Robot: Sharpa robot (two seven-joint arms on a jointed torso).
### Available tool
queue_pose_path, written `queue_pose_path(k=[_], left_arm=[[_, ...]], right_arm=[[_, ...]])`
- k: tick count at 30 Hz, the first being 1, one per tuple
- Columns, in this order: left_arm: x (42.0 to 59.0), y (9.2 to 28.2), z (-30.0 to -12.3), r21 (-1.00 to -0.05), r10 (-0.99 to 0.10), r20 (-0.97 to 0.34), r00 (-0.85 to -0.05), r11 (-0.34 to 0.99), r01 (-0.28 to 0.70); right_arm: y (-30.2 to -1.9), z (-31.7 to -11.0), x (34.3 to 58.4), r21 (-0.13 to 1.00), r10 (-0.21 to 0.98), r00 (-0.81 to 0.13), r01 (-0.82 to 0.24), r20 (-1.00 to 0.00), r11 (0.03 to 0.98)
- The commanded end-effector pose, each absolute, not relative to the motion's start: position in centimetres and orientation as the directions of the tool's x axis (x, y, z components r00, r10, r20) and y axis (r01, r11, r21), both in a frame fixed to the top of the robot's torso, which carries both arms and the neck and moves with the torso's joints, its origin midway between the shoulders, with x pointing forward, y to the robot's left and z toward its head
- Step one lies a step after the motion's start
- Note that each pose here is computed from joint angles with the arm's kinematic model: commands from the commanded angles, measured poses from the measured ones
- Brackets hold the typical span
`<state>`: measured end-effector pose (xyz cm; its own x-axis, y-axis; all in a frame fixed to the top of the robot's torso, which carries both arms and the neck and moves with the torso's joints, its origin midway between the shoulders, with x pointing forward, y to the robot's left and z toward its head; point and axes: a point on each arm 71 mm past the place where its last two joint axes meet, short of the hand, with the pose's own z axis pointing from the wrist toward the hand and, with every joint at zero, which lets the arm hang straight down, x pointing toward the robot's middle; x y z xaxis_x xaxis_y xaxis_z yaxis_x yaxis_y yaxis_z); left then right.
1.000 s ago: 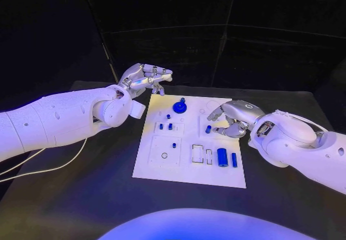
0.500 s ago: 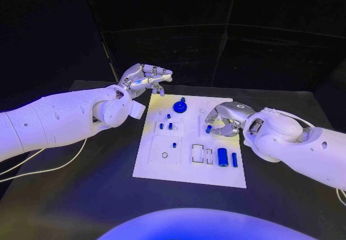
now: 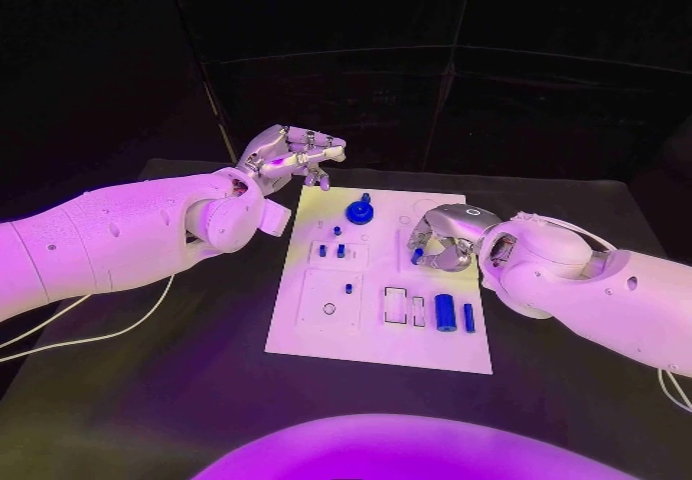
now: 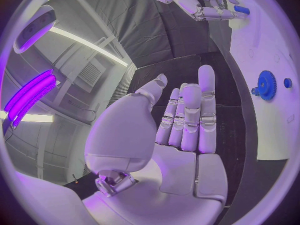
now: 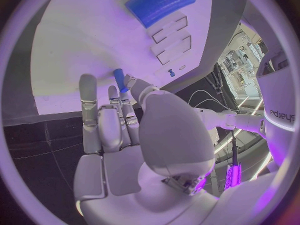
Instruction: Assemble the parts on the task board
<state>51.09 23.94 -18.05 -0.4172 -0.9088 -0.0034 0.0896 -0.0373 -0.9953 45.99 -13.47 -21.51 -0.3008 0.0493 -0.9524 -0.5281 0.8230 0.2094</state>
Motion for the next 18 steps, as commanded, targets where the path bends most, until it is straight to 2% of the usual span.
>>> queue_pose_path(k=[1,18], left_arm=[[51.09,23.74,-17.93,-0.995,-0.904,0.005,-0.428,-0.048,0.09],[51.07,23.78,-17.94,-0.995,-0.905,0.004,-0.426,-0.046,0.088]], right_arm=[[-13.26,-21.72,46.0,0.201,0.02,-0.325,-0.532,-0.945,0.823],[-13.11,-21.64,46.16,0.184,0.021,-0.295,-0.536,-0.955,0.824]])
